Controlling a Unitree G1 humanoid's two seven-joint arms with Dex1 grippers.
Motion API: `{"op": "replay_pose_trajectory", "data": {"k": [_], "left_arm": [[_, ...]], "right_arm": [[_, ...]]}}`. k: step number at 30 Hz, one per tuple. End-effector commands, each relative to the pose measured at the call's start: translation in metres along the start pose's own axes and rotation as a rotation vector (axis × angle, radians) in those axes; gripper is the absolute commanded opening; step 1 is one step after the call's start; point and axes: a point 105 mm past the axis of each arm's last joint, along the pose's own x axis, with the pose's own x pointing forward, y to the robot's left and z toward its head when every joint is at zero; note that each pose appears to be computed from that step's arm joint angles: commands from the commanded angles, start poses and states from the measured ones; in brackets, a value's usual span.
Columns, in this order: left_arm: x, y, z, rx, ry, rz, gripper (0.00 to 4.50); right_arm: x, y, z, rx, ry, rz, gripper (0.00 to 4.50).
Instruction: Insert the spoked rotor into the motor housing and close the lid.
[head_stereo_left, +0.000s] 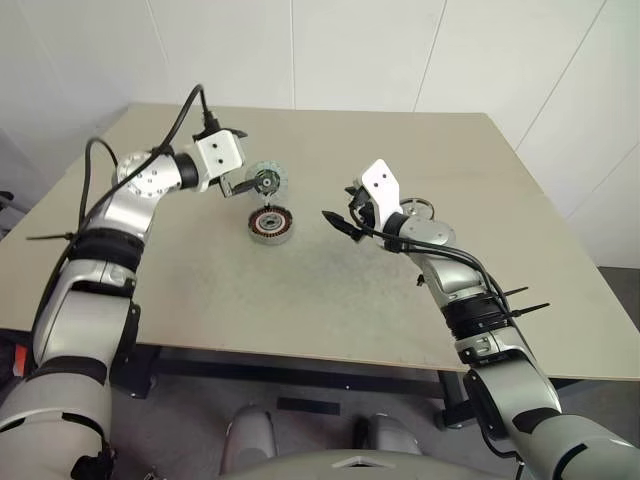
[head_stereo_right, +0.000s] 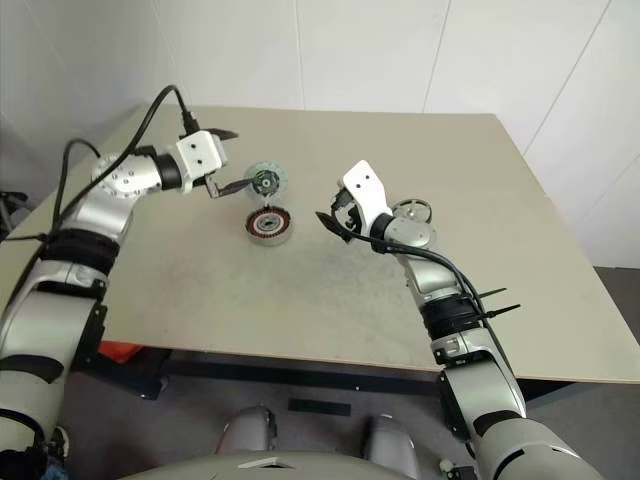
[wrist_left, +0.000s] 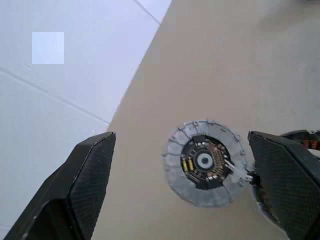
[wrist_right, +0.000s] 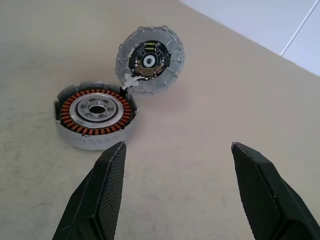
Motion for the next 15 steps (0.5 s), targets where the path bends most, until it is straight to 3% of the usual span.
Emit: {"op": "replay_pose_trajectory", "data": {"k": [1,7,15], "left_arm": [[0.002,-0.005,-0.003,0.114,0.045,-0.106,4.5],[0.012,-0.025,-0.01,0.302,0.138,-0.325,4.5],[0.03,-0.024,0.009,0.484,0.187,-0.48,4.5]], "right_arm": [[-0.003,-0.01,0.02,-0.029,-0.064,-0.042,3.78],[-0.009,-0.016,0.021,-0.033,-0.066,-0.079,3.78],[-0.013,-0.024,0.027,-0.042,-0.068,-0.104,3.78]]}}
